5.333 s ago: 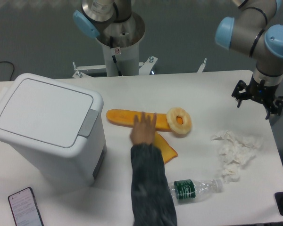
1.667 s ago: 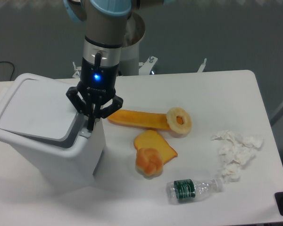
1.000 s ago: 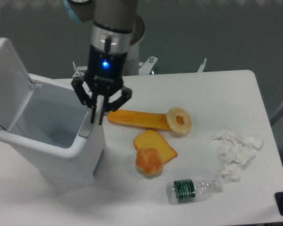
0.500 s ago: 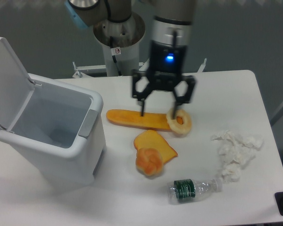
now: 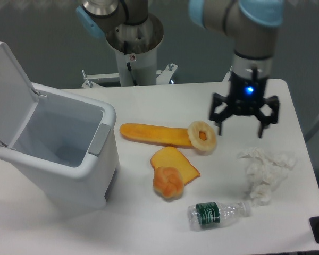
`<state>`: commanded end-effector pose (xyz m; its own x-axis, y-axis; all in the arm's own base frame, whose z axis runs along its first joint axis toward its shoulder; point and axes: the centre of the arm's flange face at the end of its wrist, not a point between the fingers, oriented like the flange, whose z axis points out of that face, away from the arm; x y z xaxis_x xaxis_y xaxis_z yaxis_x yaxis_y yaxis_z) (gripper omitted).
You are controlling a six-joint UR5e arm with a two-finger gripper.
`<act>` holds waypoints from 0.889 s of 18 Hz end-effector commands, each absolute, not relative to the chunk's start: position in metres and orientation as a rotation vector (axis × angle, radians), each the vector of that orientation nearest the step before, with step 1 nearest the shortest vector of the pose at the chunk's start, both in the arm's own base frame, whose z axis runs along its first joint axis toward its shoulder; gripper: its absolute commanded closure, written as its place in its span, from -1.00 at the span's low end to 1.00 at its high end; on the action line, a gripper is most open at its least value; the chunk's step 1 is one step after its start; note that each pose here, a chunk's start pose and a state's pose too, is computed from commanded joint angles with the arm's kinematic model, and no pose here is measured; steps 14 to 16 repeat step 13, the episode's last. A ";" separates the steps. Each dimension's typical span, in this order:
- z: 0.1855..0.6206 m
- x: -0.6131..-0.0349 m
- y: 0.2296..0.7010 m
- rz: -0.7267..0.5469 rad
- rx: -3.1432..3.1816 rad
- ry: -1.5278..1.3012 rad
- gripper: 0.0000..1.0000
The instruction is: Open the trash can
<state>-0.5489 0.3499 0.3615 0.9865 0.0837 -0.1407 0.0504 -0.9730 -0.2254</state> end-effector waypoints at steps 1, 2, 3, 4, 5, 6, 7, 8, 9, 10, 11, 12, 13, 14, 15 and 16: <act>0.352 -0.553 0.347 0.234 -2.952 0.019 -1.00; 0.345 -0.558 0.344 0.242 -2.975 0.105 -1.00; 0.338 -0.562 0.341 0.239 -2.987 0.155 -1.00; 0.329 -0.569 0.335 0.226 -2.996 0.171 -1.00; 0.321 -0.572 0.333 0.213 -3.005 0.195 -1.00; 0.312 -0.575 0.332 0.199 -3.016 0.229 -1.00; 0.300 -0.576 0.334 0.178 -3.026 0.290 -1.00; 0.287 -0.578 0.338 0.157 -3.029 0.367 -1.00; 0.277 -0.578 0.342 0.146 -3.030 0.404 -1.00; 0.274 -0.578 0.343 0.151 -3.043 0.417 -1.00; 0.273 -0.576 0.343 0.155 -3.067 0.430 -1.00; 0.272 -0.574 0.345 0.162 -3.091 0.441 -1.00; 0.271 -0.573 0.346 0.169 -3.111 0.445 -1.00; 0.271 -0.573 0.346 0.169 -3.111 0.445 -1.00; 0.271 -0.573 0.346 0.169 -3.111 0.445 -1.00; 0.271 -0.573 0.346 0.169 -3.111 0.445 -1.00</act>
